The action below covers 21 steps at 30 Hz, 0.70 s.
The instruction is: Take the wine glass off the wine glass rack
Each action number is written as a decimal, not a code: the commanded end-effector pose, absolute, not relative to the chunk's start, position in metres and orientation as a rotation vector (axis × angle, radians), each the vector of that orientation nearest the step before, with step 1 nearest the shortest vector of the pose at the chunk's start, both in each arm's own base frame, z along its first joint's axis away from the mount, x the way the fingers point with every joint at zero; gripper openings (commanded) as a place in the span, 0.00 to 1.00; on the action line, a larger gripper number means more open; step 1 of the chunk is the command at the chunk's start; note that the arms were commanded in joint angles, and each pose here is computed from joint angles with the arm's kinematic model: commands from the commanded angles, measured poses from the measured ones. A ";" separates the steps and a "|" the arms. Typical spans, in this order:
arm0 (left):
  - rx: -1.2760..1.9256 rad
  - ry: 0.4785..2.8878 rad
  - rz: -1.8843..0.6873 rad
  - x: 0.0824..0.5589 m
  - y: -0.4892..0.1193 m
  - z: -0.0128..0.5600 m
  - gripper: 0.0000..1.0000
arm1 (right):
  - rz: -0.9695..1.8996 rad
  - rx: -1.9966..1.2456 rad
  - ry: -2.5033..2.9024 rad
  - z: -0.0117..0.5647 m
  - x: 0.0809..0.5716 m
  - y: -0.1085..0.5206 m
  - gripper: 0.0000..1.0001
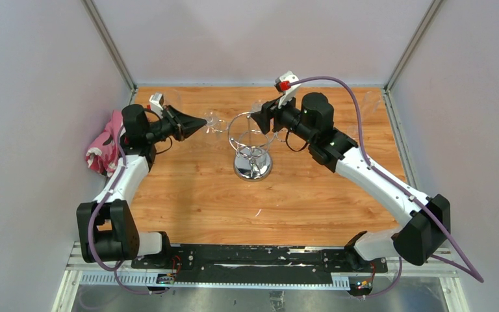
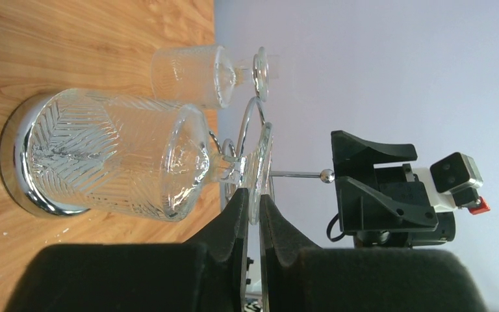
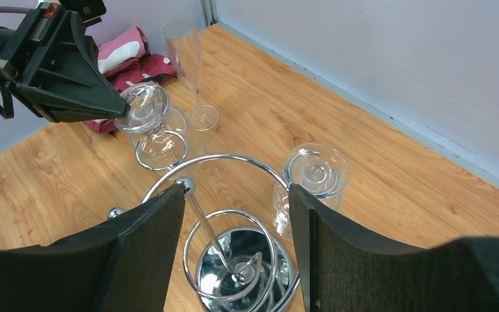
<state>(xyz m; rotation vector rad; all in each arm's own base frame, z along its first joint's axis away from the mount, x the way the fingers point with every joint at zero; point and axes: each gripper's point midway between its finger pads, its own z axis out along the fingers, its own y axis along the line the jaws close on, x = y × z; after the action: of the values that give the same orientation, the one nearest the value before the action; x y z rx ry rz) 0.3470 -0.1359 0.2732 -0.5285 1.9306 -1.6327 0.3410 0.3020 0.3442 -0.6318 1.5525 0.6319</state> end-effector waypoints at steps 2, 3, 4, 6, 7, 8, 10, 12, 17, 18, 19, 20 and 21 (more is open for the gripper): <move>-0.411 1.852 -1.588 0.357 -0.133 0.301 0.00 | 0.656 -0.635 1.550 0.341 0.339 0.309 0.65; -0.403 1.845 -1.582 0.360 -0.132 0.305 0.00 | 0.655 -0.635 1.551 0.341 0.339 0.309 0.65; -0.398 1.833 -1.574 0.363 -0.131 0.310 0.00 | 0.654 -0.635 1.551 0.341 0.339 0.309 0.65; -0.374 1.809 -1.561 0.368 -0.131 0.322 0.00 | 0.649 -0.632 1.552 0.340 0.340 0.309 0.65; -0.366 1.795 -1.550 0.370 -0.130 0.328 0.00 | 0.647 -0.630 1.551 0.341 0.340 0.308 0.65; -0.357 1.783 -1.540 0.372 -0.129 0.333 0.00 | 0.643 -0.626 1.551 0.341 0.340 0.308 0.65; -0.339 1.756 -1.517 0.376 -0.127 0.344 0.00 | 0.629 -0.618 1.552 0.341 0.342 0.305 0.65; -0.329 1.735 -1.502 0.378 -0.126 0.352 0.00 | 0.604 -0.611 1.553 0.341 0.344 0.302 0.65; -0.277 1.704 -1.502 0.375 -0.135 0.371 0.00 | 0.571 -0.555 1.548 0.348 0.349 0.287 0.65; -0.266 1.700 -1.508 0.373 -0.138 0.374 0.00 | 0.568 -0.540 1.548 0.349 0.351 0.284 0.65; -0.256 1.696 -1.514 0.372 -0.141 0.378 0.00 | 0.567 -0.531 1.547 0.350 0.351 0.282 0.65; -0.249 1.693 -1.520 0.370 -0.143 0.381 0.00 | 0.561 -0.520 1.545 0.352 0.353 0.278 0.65; -0.243 1.692 -1.530 0.368 -0.146 0.384 0.00 | 0.551 -0.505 1.545 0.354 0.355 0.273 0.66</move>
<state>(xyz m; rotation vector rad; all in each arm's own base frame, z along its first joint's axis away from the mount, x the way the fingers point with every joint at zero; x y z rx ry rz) 0.3783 -0.1352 0.3417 -0.3777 1.7832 -1.5255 0.3496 0.2924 0.3364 -0.5875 1.5793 0.5805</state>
